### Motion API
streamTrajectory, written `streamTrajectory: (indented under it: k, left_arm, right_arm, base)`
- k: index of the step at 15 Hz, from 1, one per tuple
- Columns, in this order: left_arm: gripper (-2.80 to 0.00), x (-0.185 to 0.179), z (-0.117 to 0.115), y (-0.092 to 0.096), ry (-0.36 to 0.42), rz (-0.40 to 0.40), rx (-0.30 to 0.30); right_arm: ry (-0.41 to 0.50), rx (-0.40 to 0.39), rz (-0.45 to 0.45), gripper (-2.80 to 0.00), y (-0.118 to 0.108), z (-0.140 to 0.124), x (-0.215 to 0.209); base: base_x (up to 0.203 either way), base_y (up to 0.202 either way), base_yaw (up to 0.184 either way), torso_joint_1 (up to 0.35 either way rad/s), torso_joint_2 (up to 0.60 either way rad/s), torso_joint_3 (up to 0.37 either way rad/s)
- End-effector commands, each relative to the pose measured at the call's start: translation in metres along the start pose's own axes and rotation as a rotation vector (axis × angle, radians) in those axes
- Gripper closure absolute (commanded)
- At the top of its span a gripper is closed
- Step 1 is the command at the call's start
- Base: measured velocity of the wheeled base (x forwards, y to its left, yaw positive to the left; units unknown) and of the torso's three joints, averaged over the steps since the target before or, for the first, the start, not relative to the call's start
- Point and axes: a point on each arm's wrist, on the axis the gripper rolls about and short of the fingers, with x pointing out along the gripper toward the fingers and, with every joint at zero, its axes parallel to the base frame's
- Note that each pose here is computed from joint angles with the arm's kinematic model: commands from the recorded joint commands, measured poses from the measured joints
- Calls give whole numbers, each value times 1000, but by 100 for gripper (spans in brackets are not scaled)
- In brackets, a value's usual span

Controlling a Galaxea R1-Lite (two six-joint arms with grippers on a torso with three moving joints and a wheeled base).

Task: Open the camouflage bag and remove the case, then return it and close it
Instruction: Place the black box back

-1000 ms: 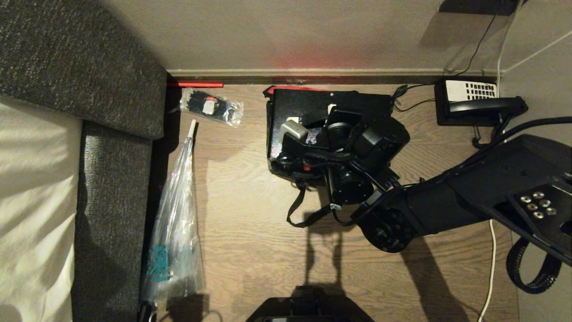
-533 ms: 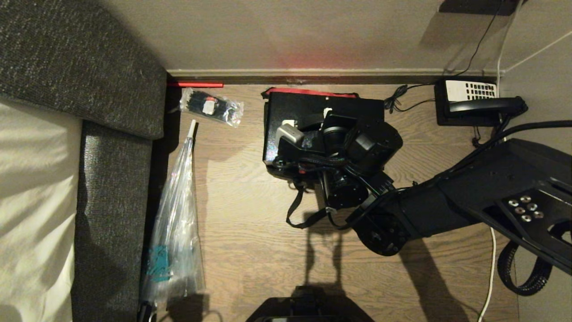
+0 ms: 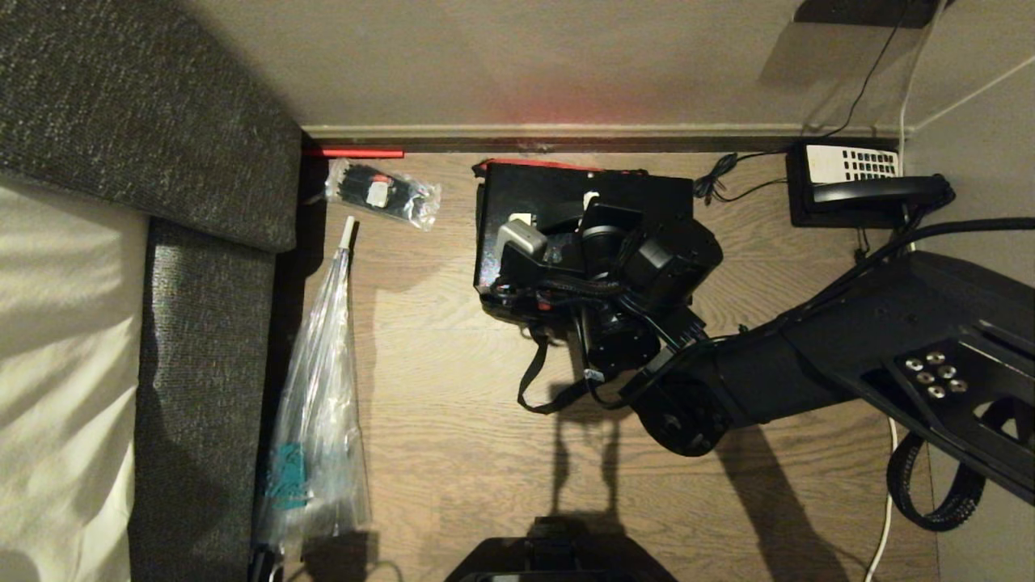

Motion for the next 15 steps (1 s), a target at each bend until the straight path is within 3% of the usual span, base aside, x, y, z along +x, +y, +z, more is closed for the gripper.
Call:
streamTrajectory:
  k: [1,9,15]
  left_arm:
    - [0,0,0,0,1,1,-1]
    - [0,0,0,0,1,1,-1]
    - [0,0,0,0,1,1,-1]
  right_arm:
    - [5,2,-11,0,1,1,1]
    - [8,8,8,0,15,1,3]
    - [10,-27,23,0,40,-10,13]
  base:
    - [0,0,0,0,0,0]
    - [0,0,0,0,0,0]
    - [0,0,0,0,0,0]
